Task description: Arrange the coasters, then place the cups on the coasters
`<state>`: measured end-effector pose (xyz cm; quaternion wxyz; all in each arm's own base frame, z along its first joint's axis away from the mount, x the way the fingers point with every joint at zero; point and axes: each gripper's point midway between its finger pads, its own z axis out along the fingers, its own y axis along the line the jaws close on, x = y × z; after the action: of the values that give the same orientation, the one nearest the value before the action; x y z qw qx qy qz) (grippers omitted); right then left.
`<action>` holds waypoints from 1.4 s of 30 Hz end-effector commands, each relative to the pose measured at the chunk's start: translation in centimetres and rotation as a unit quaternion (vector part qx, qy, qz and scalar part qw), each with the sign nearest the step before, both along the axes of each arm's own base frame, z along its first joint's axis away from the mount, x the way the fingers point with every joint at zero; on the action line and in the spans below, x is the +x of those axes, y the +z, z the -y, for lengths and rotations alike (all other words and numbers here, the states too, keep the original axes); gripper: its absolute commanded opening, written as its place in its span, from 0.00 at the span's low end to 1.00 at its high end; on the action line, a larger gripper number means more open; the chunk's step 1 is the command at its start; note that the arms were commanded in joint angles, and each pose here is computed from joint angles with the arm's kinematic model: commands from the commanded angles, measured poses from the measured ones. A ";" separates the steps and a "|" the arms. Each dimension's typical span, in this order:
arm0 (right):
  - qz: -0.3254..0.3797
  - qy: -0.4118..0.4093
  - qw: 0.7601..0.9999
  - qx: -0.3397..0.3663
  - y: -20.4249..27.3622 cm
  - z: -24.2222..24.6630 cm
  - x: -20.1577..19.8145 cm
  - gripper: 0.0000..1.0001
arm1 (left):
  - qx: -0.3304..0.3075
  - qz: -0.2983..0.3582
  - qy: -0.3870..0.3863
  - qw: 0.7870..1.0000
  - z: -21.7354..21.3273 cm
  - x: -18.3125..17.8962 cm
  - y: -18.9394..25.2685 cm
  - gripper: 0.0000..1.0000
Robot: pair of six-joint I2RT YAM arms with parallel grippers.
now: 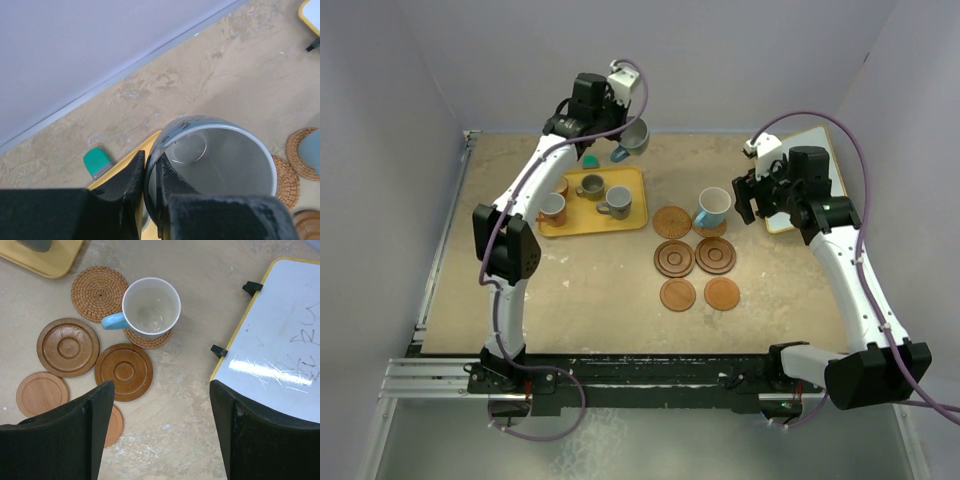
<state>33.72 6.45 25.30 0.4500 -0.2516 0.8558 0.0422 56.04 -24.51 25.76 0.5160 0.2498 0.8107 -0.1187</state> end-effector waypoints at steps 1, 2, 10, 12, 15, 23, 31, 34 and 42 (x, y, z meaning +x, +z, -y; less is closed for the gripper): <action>0.025 -0.001 0.999 0.020 1.4 -0.1 0.0 0.79 | -0.049 0.065 0.001 0.997 2.3 -2.1 6.9 0.03; 0.027 -0.004 0.999 0.022 1.5 0.0 0.0 0.79 | -0.050 0.064 0.003 0.997 2.7 -2.5 7.0 0.03; 0.038 -0.038 0.998 0.031 2.1 1.4 0.2 0.81 | -0.086 -0.002 -0.009 0.996 6.2 -5.9 4.2 0.03; 0.041 -0.051 0.997 0.031 2.2 1.9 0.3 0.81 | -0.097 -0.022 -0.008 0.995 7.0 -6.5 3.2 0.03; 0.047 -0.068 0.996 0.031 2.3 2.6 0.5 0.84 | -0.103 -0.046 -0.010 0.994 8.1 -7.3 1.8 0.03; 0.051 -0.078 0.995 0.031 2.4 3.1 0.5 0.85 | -0.082 -0.089 -0.007 0.993 10.0 -8.7 -2.8 0.03; 0.050 -0.073 0.995 0.034 2.3 2.9 0.4 0.85 | -0.072 -0.122 -0.002 0.990 11.1 -9.0 -6.1 0.03; 0.050 -0.073 0.995 0.034 2.3 2.9 0.4 0.86 | -0.069 -0.132 0.001 0.989 11.3 -9.1 -7.1 0.03; 0.049 -0.071 0.996 0.035 2.3 2.8 0.4 0.86 | -0.057 -0.156 0.002 0.986 11.9 -9.2 -9.4 0.03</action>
<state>34.14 3.50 26.17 0.4774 -0.1783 0.8601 0.0240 45.90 -34.98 14.14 0.3687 0.2095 0.8878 -0.1787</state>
